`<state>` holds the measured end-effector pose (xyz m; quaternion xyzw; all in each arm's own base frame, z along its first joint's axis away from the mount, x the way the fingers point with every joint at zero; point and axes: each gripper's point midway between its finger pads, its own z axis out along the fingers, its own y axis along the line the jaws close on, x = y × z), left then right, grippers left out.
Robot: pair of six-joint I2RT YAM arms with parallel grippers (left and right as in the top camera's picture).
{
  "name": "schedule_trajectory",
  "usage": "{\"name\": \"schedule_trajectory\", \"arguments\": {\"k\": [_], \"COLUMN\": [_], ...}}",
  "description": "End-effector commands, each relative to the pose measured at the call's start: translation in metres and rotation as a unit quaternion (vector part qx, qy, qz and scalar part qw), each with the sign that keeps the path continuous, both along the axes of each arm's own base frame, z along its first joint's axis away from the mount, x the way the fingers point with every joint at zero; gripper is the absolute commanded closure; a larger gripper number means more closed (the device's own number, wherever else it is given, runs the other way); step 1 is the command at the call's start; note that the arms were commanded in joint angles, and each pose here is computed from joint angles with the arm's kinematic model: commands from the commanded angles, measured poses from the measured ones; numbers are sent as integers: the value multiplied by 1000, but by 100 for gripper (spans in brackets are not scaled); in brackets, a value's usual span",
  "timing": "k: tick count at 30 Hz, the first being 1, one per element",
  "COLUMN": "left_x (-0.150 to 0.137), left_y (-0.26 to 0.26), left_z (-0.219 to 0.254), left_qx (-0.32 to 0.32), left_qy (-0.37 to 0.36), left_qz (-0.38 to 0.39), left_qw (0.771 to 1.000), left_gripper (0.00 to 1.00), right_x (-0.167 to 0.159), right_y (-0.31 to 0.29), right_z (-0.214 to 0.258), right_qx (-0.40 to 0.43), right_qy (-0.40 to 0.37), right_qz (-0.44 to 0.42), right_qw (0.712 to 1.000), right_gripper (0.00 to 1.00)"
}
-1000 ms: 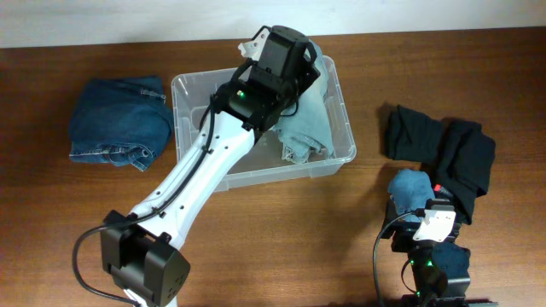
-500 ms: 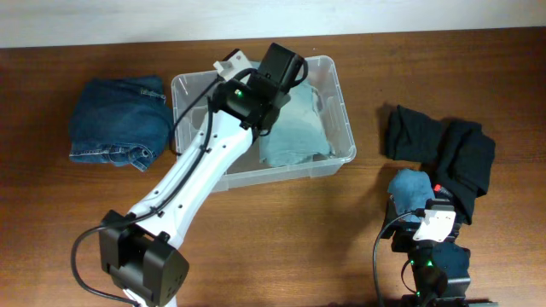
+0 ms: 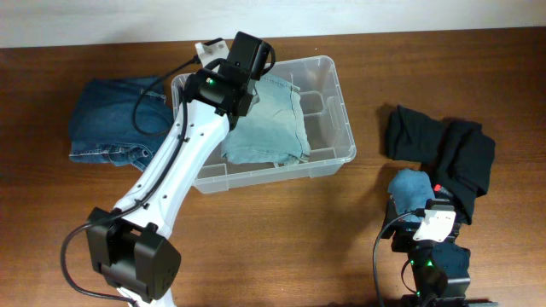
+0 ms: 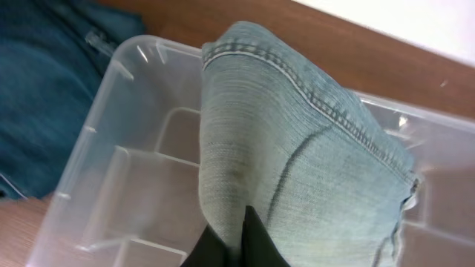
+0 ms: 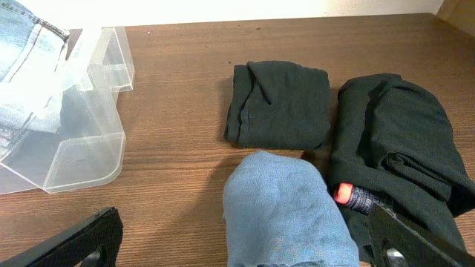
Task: Pack container
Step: 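Lower the light-blue jeans into the box and release them, then withdraw the left gripper from the box toward the dark-blue jeans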
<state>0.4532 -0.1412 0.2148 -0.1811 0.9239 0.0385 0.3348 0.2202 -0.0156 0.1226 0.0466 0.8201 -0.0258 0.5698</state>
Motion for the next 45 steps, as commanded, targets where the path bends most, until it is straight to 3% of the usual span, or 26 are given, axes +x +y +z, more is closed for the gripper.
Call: {"name": "schedule_trajectory", "arguments": {"k": [1, 4, 7, 10, 14, 18, 21, 24, 26, 28, 30, 34, 35, 37, 40, 42, 45], "left_x": [0, -2, -2, -3, -7, -7, -4, -2, -1, -4, -9, -12, -13, -19, -26, -27, -11], "left_y": [17, 29, 38, 38, 14, 3, -28, -35, -48, -78, -99, -107, -109, -113, -108, -105, -106], "left_z": [11, 15, 20, 20, 6, -3, -26, -54, -85, -118, -144, -163, -163, -175, -183, -175, -112], "left_qx": [69, 122, 154, 154, 90, 65, 0, 2, -7, -32, -47, -20, -15, 3, 16, 17, 13], "left_qy": [2, 8, 8, 8, 32, 44, 68, 99, 133, 164, 185, 196, 196, 209, 229, 233, 202], "left_qz": [-28, -37, -30, -30, -75, -91, -138, -150, -179, -256, -311, -359, -368, -398, -410, -407, -404], "left_qw": [997, 992, 988, 988, 993, 993, 988, 984, 975, 952, 931, 912, 909, 893, 883, 883, 892], "left_gripper": [61, 38, 31, 31, 37, 37, 37, 41, 45, 58, 61, 59, 57, 43, 42, 44, 43], "right_x": [0, -1, -1, -1, 0, 0, -1, 0, 0, 0, 0, 0, -1, 0, -1, 0, -1], "right_y": [-3, -3, -3, -3, -3, -3, -3, -3, -3, -3, -3, -3, -3, -3, -3, -3, -3], "right_z": [-2, -2, -2, -2, -2, -2, -2, -2, -2, -2, -2, -2, -2, -2, -2, -2, -2], "right_qx": [0, 0, 0, 0, 0, 0, 0, 0, 0, 0, 0, 0, 0, 0, 0, 0, 0], "right_qy": [1, 1, 1, 1, 1, 1, 1, 1, 1, 1, 1, 1, 1, 1, 1, 1, 1], "right_qz": [-8, -8, -8, -8, -8, -8, -8, -8, -8, -8, -8, -8, -8, -8, -8, -8, -8], "right_qw": [1000, 1000, 1000, 1000, 1000, 1000, 1000, 1000, 1000, 1000, 1000, 1000, 1000, 1000, 1000, 1000, 1000], "right_gripper": [1, 2, 2, 2, 2, 2, 2, 2, 2, 2, 2, 2, 2, 2, 2, 2, 1]}}
